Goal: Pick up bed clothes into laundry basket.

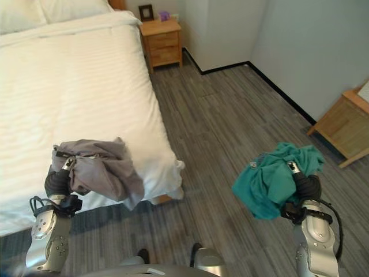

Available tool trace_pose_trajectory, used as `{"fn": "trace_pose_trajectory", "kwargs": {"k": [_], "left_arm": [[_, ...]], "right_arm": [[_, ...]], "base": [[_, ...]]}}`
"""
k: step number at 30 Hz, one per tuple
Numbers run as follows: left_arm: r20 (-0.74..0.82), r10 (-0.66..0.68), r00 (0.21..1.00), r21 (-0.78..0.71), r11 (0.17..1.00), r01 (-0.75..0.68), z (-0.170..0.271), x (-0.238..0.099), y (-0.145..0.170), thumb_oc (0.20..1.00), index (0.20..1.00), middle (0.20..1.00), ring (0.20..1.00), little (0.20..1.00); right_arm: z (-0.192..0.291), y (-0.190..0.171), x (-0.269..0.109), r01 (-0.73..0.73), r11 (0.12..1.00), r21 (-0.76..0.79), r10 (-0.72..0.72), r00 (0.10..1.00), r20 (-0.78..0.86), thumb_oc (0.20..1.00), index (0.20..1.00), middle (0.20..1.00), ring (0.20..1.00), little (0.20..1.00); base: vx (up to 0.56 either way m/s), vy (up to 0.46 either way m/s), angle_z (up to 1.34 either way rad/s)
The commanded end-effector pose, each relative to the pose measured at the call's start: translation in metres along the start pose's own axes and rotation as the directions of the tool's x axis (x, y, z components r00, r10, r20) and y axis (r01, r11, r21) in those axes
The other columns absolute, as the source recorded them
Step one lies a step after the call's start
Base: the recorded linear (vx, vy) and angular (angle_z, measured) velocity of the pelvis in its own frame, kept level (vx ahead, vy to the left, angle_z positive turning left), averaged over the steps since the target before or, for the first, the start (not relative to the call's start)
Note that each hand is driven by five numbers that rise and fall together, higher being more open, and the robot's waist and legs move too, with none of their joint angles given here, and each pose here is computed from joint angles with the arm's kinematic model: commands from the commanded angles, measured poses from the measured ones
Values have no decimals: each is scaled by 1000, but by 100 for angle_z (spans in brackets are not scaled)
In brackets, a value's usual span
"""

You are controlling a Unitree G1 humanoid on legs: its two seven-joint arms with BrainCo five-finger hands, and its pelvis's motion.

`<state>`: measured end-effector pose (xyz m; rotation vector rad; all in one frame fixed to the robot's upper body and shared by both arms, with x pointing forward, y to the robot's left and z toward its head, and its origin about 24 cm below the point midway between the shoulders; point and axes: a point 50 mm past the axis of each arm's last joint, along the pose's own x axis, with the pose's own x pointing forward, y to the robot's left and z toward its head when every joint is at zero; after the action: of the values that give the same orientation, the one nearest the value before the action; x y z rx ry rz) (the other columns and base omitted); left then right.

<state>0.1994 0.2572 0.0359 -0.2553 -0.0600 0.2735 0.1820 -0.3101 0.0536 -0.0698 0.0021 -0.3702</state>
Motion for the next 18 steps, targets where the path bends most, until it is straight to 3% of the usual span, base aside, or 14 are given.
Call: {"fn": "trace_pose_trajectory", "kwargs": {"k": [1,7,8,9,18], "left_arm": [[169,-32,985,94,995,16,40,-2,10,200,200,200,200,200],[140,51,989,123,990,-68,35,-8,28,200,200,200,200,200],[335,126,934,260,940,-220,75,26,38,200,200,200,200,200],[330,155,931,257,934,-247,74,19,45,200,200,200,200,200],[434,136,891,278,920,-276,98,25,38,200,200,200,200,200]], "right_arm": [[20,11,8,-47,999,15,45,991,126,200,200,200,200,200],[13,29,9,-127,991,49,122,988,95,200,200,200,200,200],[44,39,28,-213,966,147,173,954,247,200,200,200,200,200],[45,42,32,-221,967,128,185,952,245,200,200,200,200,200],[67,35,44,-192,977,92,154,935,318,200,200,200,200,200]], "base": [[17,97,-6],[-3,75,-2],[-31,-13,-3],[-23,-16,-5],[-20,-86,-68]]}}
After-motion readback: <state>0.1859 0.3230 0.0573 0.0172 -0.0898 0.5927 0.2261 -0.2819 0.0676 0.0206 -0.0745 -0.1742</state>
